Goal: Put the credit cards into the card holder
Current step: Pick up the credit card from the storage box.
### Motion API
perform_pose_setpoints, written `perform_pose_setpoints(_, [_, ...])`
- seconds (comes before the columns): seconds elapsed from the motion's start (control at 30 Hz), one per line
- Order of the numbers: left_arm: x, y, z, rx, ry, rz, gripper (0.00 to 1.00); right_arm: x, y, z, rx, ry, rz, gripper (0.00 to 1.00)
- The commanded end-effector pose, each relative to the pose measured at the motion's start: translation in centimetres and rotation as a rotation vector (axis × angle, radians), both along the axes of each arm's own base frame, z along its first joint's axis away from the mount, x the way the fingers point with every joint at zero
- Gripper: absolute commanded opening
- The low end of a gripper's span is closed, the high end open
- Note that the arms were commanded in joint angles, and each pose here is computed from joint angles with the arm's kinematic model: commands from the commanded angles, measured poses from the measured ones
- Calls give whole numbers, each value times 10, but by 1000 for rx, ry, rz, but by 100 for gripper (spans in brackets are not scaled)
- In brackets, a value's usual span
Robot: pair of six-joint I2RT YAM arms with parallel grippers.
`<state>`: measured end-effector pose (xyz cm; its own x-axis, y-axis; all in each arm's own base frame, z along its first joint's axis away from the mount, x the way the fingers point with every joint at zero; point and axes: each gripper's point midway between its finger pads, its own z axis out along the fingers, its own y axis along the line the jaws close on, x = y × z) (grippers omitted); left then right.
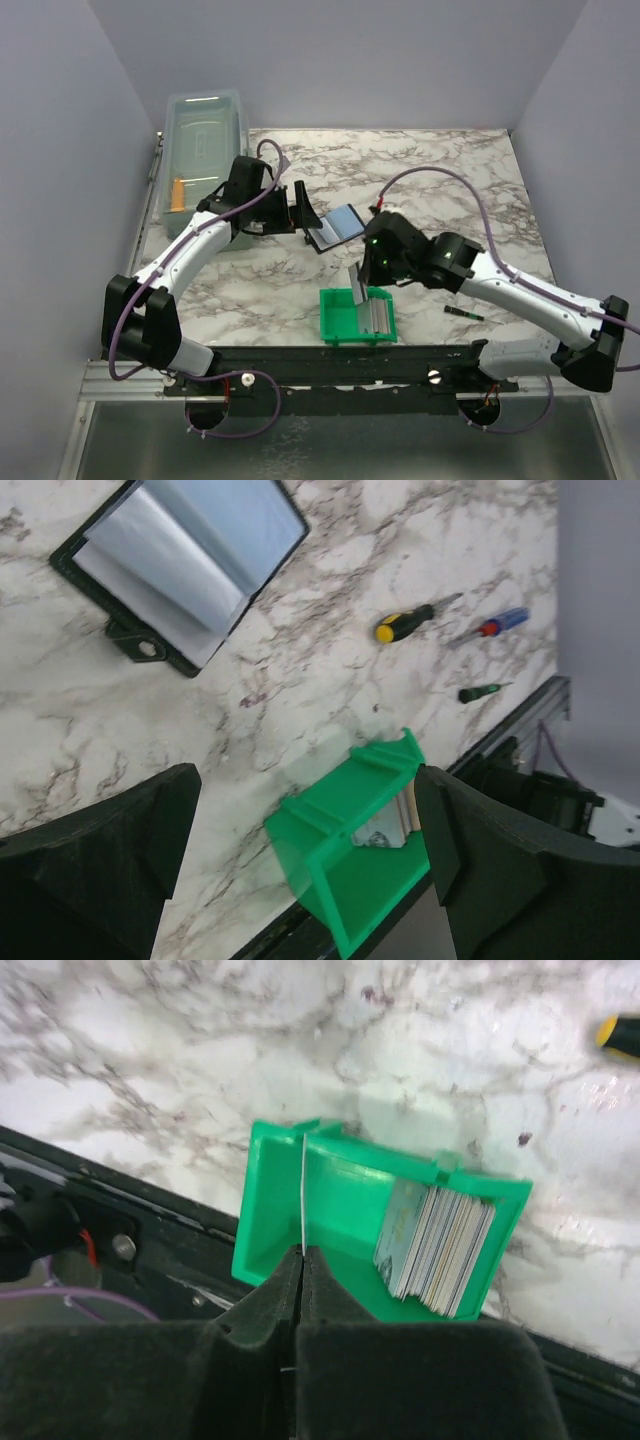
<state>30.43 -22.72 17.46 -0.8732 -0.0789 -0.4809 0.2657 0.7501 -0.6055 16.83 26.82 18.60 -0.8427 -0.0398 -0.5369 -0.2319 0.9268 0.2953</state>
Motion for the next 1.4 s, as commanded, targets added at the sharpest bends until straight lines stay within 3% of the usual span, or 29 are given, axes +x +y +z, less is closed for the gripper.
perform_pose_setpoints(0.0, [-4,-25,63,-303,-65,-100,97,35,-5,32,147,-82,116,0])
perform_pose_setpoints(0.2, [-17,-47,97,-599,-40,-197,97,101,-7,74,421,-161,206,0])
perform_pose_setpoints(0.37, [-15,-59,84,-628,8,-177,95,121,9,92,574,-156,298,0])
perform_pose_setpoints(0.53, [-13,-64,76,-662,30,-159,87,127,13,96,670,-134,351,0])
perform_pose_setpoints(0.7, [-17,-68,77,-681,24,-188,70,126,15,91,717,-97,388,0])
perform_pose_setpoints(1.0, [-9,-71,83,-705,-12,-184,31,136,15,77,754,-50,410,0])
perform_pose_setpoints(1.1, [-4,-73,83,-706,-16,-178,10,145,12,69,751,-41,394,0])
perform_pose_setpoints(1.17, [3,-73,78,-699,-19,-153,0,157,5,59,729,-43,353,15])
perform_pose_setpoints(1.27, [20,-72,51,-637,30,-61,0,186,-10,37,599,-61,237,44])
perform_pose_setpoints(1.37, [41,-69,13,-522,109,52,0,207,-20,11,484,-50,169,56])
